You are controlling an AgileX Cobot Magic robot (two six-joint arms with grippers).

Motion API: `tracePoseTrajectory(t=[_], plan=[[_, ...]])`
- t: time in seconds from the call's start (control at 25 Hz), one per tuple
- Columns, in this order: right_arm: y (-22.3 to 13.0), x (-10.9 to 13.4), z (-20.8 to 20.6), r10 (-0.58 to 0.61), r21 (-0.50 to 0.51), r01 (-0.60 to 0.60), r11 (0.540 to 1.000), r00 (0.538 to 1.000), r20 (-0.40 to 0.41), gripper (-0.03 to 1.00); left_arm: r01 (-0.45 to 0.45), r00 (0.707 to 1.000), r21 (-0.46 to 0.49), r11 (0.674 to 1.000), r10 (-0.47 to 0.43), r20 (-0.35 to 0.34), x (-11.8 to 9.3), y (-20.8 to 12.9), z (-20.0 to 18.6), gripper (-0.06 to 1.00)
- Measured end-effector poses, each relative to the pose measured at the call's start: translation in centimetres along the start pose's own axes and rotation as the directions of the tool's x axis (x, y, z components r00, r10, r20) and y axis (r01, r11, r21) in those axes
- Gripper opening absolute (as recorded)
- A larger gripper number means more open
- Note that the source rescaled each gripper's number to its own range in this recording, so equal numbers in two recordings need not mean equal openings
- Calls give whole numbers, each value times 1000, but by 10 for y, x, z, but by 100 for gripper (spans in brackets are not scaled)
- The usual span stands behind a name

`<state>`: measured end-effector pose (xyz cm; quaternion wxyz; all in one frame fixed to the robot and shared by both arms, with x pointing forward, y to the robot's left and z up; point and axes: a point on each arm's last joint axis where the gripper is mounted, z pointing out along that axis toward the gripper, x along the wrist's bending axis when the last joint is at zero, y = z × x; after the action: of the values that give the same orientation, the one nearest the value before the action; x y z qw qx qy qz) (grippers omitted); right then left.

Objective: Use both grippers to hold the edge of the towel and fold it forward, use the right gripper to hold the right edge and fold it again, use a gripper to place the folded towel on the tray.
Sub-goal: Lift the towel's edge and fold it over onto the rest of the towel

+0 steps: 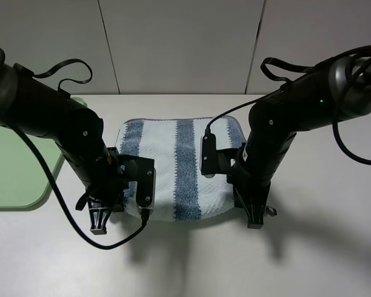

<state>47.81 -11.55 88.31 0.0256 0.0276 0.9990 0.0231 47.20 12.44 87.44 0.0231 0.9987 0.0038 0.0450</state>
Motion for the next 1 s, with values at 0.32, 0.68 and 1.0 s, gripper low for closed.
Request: tracePoseTrajectory(t=[0.32, 0.68, 1.0], plan=[[2, 11, -18, 34, 23, -34, 999, 999, -21, 0, -66, 997, 23, 998, 65, 40, -21, 16, -10, 0], [-5, 20, -35, 94, 78, -89, 993, 993, -69, 0, -48, 997, 45, 998, 45, 69, -34, 21, -22, 0], [-10, 30, -61, 135, 65, -129, 989, 986, -98, 0, -28, 996, 45, 999, 25, 82, -39, 16, -48, 0]])
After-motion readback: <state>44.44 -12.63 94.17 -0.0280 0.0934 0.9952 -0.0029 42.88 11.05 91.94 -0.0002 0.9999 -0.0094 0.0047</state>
